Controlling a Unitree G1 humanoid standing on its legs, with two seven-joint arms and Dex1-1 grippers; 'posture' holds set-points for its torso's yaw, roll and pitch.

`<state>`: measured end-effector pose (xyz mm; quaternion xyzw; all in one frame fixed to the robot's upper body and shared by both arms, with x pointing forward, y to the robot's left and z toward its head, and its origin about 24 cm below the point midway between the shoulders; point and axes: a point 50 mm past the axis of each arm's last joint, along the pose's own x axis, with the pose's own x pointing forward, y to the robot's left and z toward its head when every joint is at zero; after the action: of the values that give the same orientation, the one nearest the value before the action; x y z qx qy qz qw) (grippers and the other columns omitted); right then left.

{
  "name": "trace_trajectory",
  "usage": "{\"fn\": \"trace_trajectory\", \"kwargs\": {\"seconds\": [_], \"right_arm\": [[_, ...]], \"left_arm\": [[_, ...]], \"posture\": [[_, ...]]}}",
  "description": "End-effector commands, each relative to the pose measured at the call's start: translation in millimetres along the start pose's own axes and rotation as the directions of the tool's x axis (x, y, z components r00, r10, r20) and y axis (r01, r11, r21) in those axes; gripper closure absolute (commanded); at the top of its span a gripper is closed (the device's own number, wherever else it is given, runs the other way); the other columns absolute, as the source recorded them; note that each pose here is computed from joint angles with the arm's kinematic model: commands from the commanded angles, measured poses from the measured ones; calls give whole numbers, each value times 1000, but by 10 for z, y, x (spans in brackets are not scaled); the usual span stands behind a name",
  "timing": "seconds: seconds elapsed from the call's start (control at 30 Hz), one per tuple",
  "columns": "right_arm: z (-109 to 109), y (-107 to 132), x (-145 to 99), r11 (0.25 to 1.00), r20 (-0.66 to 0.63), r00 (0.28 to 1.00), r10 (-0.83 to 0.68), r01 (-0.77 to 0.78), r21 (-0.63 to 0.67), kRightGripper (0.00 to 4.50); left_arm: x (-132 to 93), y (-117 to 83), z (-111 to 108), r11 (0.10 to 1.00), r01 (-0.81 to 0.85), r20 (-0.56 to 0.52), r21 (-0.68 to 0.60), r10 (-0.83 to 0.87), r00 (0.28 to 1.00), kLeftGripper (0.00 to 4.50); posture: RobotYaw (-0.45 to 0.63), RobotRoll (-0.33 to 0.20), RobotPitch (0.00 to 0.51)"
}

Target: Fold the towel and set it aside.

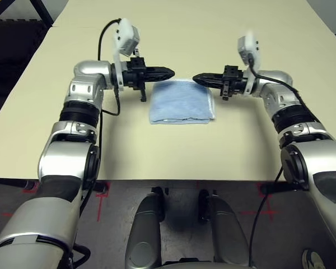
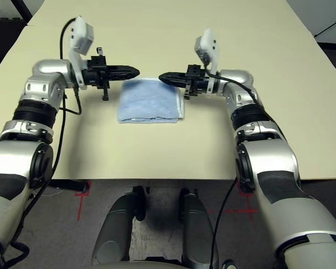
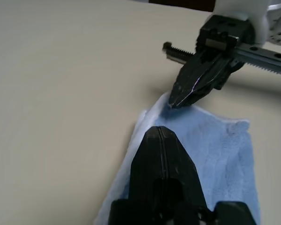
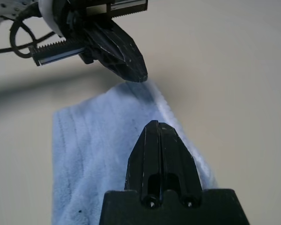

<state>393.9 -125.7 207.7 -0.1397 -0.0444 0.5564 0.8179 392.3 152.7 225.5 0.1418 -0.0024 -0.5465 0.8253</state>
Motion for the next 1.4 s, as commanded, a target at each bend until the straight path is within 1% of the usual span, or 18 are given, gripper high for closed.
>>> {"fn": "trace_trajectory", "kwargs": {"seconds": [0.03,0.17,0.3,0.37,0.47,0.5,0.63,0.8,0.93,1.03,1.07,1.17,1.23,1.3,1.4], "right_arm": [[-98,3,34,999,-75,996,-42,42,4,4500],[-202,12,37,996,-119,990,-80,83,21,4500],[-403,64,27,993,-191,976,-106,115,38,4500],[-459,82,28,991,-202,972,-117,129,48,4500],[-594,120,16,983,-237,961,-145,167,74,4500],[-618,127,12,982,-245,958,-151,174,78,4500],[-736,177,2,978,-272,949,-159,189,87,4500],[-845,208,-50,971,-285,940,-186,220,94,4500],[-770,159,-82,967,-231,951,-205,233,100,4500],[-609,86,-95,966,-127,968,-214,230,122,4500],[-535,61,-95,965,-72,975,-210,219,142,4500],[-326,-6,-128,970,65,982,-179,165,177,4500],[-220,-38,-177,973,130,981,-142,115,198,4500],[-162,-59,-233,972,163,981,-110,72,223,4500],[-104,-91,-362,957,187,980,-66,10,289,4500]], "left_arm": [[23,-9,-199,999,-45,-87,-23,43,995,4487],[15,-13,-305,997,-70,-123,-36,65,990,4487],[-5,-39,-449,995,-88,-163,-41,81,983,4487],[-14,-46,-511,993,-104,-180,-47,94,979,4487],[-61,-91,-724,987,-145,-232,-65,127,965,4487],[-72,-101,-765,986,-154,-242,-63,134,961,4487],[-80,-112,-836,978,-192,-242,-77,168,956,4487],[-97,-100,-847,973,-215,-234,-89,189,954,4487],[-119,-71,-791,972,-219,-204,-88,197,959,4487],[-124,-31,-678,974,-215,-154,-69,203,967,4487],[-117,-20,-621,976,-206,-127,-64,197,972,4487],[-99,9,-418,984,-172,-35,-33,171,985,4487],[-106,15,-287,989,-145,22,-6,145,989,4487],[-130,3,-192,994,-112,66,17,110,992,4487],[-233,-60,-79,997,-49,114,55,43,993,4487]], "posture": [[-4,0,235],[-7,0,236],[-12,0,237],[-9,0,239],[-12,0,242],[-12,0,242],[-15,0,243],[-15,0,243],[-24,0,238],[-26,0,237],[-26,0,238],[-25,0,238],[-25,0,238],[-25,0,238],[-25,0,238]]}}
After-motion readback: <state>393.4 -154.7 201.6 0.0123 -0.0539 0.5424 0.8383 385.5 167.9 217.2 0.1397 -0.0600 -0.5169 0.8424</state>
